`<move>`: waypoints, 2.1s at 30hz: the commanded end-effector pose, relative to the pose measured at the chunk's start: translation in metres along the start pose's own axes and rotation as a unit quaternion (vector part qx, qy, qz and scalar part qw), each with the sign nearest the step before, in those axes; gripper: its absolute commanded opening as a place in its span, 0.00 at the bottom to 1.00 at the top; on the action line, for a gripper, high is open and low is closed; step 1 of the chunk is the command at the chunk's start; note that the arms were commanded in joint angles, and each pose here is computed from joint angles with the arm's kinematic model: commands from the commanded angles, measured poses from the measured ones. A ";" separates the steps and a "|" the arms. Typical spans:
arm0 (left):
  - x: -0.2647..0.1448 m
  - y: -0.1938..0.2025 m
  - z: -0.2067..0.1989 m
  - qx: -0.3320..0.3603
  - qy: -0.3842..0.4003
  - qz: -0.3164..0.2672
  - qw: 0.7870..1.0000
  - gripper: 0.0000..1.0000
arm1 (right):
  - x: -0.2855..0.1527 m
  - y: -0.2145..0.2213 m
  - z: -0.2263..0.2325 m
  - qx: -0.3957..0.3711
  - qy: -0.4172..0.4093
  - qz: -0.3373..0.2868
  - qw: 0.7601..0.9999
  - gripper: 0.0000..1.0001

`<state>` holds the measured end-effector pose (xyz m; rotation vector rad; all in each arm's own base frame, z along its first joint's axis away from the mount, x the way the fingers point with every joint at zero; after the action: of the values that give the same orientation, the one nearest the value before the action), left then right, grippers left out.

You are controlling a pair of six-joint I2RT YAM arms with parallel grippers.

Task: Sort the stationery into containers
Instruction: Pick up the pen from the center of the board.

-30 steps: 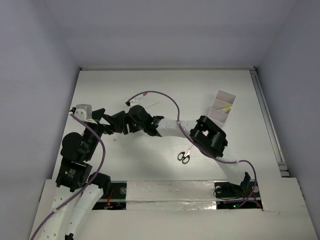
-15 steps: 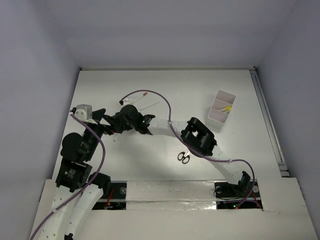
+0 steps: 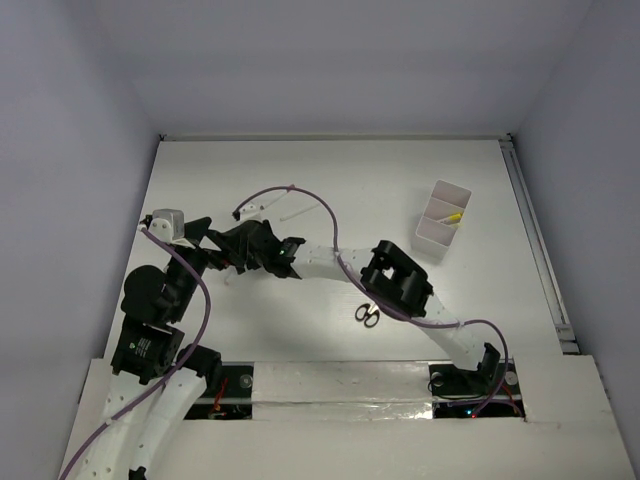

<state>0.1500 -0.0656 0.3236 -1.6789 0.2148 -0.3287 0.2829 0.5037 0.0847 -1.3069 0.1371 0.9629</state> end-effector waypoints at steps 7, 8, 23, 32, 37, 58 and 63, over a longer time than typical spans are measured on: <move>-0.004 -0.021 -0.006 -0.003 0.020 -0.043 0.999 0.99 | -0.025 0.033 -0.005 0.021 -0.021 0.100 0.995 0.64; -0.004 -0.021 -0.006 -0.003 0.020 -0.042 0.999 0.99 | -0.022 0.037 -0.004 0.026 -0.024 0.107 0.994 0.62; -0.004 -0.020 -0.006 -0.002 0.017 -0.042 0.999 0.99 | -0.003 0.045 -0.010 -0.032 -0.002 0.126 0.992 0.52; -0.005 -0.021 -0.005 -0.001 0.013 -0.042 0.999 0.99 | 0.004 0.064 -0.033 -0.094 0.048 0.154 0.982 0.33; -0.004 -0.021 -0.004 -0.002 0.008 -0.042 0.999 0.99 | -0.013 0.068 -0.048 -0.113 0.066 0.159 0.979 0.29; 0.000 -0.019 -0.003 -0.002 0.006 -0.036 0.999 0.99 | -0.024 0.073 -0.064 -0.142 0.088 0.153 0.974 0.46; 0.000 -0.019 -0.001 0.000 -0.001 -0.035 0.999 0.99 | -0.015 0.074 -0.062 -0.147 0.086 0.158 0.973 0.28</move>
<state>0.1490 -0.0654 0.3243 -1.6797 0.2111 -0.3328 0.2653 0.4709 0.0822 -1.5036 0.1518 1.0531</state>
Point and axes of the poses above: each gripper's point midway between its finger pads, its own x axis out along the fingers, its own z axis along the line the jaws close on, y = z × x, the point moved 8 cm from there along -x, back along the fingers, and after that the axes turned 12 degrees about x, right-handed, at the moved point
